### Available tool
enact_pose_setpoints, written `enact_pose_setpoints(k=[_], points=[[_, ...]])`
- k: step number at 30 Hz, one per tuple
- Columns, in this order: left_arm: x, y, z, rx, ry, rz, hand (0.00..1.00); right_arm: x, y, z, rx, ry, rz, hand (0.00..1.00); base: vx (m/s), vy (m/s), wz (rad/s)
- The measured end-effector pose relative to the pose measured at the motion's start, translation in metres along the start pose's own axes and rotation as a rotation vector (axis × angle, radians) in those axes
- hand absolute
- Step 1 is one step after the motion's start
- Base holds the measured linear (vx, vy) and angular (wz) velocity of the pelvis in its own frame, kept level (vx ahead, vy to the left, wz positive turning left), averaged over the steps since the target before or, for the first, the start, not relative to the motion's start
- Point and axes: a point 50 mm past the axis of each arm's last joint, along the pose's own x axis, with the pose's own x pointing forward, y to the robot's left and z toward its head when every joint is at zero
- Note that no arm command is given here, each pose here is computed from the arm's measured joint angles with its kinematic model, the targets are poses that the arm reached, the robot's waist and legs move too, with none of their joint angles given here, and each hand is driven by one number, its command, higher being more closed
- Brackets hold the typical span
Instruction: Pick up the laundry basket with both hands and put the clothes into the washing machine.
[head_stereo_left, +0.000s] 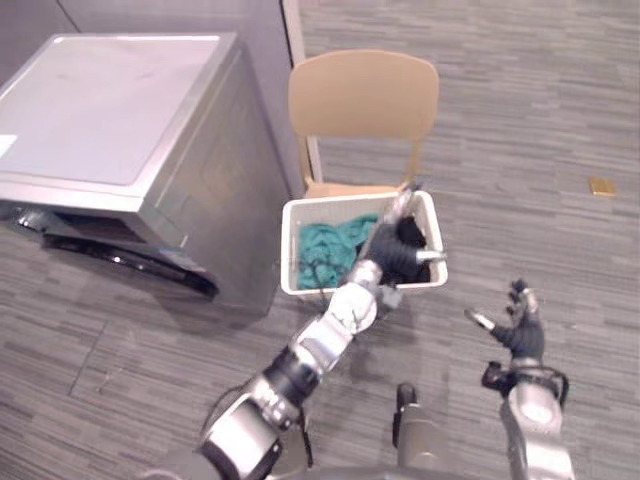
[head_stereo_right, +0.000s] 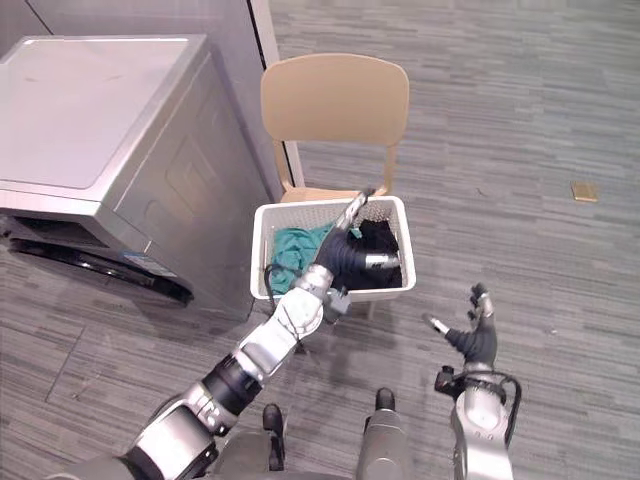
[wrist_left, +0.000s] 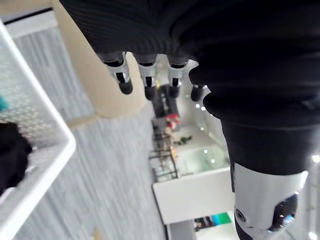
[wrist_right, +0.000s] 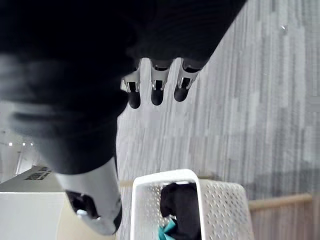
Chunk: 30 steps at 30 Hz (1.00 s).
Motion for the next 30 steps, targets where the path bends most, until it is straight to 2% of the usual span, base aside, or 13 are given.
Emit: enact_pose_setpoints(k=[5, 6, 14, 23, 30], points=[[-0.047, 0.001, -0.045, -0.021, 0.183, -0.031, 0.0, -0.025, -0.003, -0.03, 0.07, 0.132, 0.014, 0.0, -0.06, 0.013, 0.25], [-0.066, 0.001, -0.059, -0.035, 0.252, -0.036, 0.0, -0.034, -0.006, -0.043, 0.075, 0.189, 0.006, 0.0, -0.06, 0.015, 0.23], [-0.125, 0.014, -0.099, -0.05, 0.475, 0.021, 0.0, -0.055, 0.002, -0.074, 0.108, 0.338, 0.065, 0.0, -0.01, 0.019, 0.24], [-0.125, 0.024, -0.108, 0.008, 0.509, 0.033, 0.0, -0.051, 0.009, -0.078, 0.125, 0.355, 0.074, 0.0, 0.04, -0.007, 0.21], [-0.071, 0.042, -0.13, 0.214, 0.582, 0.016, 0.0, -0.021, 0.028, -0.062, 0.148, 0.276, 0.092, 0.0, -0.05, -0.015, -0.02]])
